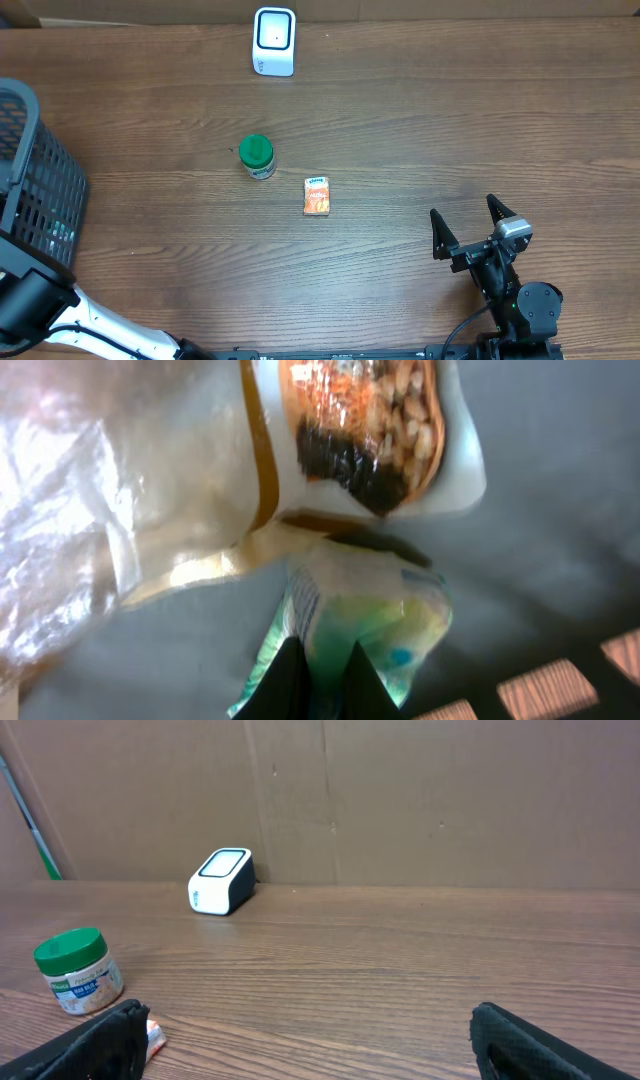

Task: Scan the item barcode
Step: 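Reach the left gripper into the basket and grasp the light-blue packet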

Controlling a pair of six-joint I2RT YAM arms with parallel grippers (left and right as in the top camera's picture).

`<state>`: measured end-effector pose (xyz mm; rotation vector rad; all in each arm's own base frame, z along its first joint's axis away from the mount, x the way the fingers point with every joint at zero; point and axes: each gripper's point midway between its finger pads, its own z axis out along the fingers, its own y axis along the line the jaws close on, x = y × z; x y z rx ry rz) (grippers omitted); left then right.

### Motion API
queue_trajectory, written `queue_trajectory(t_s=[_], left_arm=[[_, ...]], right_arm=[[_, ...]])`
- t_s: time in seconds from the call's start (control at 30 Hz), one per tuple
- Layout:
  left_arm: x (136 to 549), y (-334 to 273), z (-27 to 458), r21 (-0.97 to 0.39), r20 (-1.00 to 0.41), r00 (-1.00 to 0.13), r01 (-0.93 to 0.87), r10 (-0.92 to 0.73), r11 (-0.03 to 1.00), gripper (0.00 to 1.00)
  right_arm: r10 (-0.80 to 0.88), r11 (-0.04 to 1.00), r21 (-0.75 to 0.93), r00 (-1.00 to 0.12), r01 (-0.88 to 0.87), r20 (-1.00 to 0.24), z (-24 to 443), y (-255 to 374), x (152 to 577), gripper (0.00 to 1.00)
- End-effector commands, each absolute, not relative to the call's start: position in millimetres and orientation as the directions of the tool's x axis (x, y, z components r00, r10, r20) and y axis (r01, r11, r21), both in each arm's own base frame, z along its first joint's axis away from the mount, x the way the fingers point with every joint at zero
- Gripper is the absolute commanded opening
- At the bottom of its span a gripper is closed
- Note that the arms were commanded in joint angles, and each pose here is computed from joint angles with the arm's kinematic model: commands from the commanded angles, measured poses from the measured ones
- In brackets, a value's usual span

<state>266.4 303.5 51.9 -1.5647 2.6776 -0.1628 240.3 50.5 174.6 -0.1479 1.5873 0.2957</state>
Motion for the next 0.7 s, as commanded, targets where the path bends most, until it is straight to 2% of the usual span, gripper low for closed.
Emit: queue_trajectory(t_s=[0.0,0.13,0.2,0.3,0.5,0.67], left_arm=[[300.5,306.4,111.7,-0.265,-0.087,-0.493,-0.826,-0.866,0.497,0.04],[315.1,305.8,188.7,-0.353,-0.248,-0.444,-0.786,-0.861,0.507,0.04],[313.4,298.1,250.3,-0.380,-0.382,-0.387,-0.762,-0.839,0.525,0.04],[308.8,282.4,300.8,-0.403,-0.490,-0.337,-0.730,-0.804,0.552,0.04],[302.2,251.4,352.5,-0.428,-0.591,-0.304,-0.667,-0.747,0.610,0.04],[307.6,216.9,375.1,-0.498,-0.600,-0.326,-0.562,-0.730,0.660,0.04]], right_arm=[[0.089,0.956,0.097,-0.040,-0.276,-0.995,172.4,50.9,240.5,1.00],[0.089,0.956,0.096,-0.040,-0.276,-0.995,172.3,50.9,240.5,1.00],[0.089,0.956,0.097,-0.040,-0.276,-0.995,172.4,50.9,240.5,1.00],[0.089,0.956,0.097,-0.040,-0.276,-0.995,172.4,50.9,240.5,1.00],[0.089,0.956,0.097,-0.040,-0.276,-0.995,172.4,50.9,240.5,1.00],[0.089,0.956,0.097,-0.040,-0.276,-0.995,172.3,50.9,240.5,1.00]])
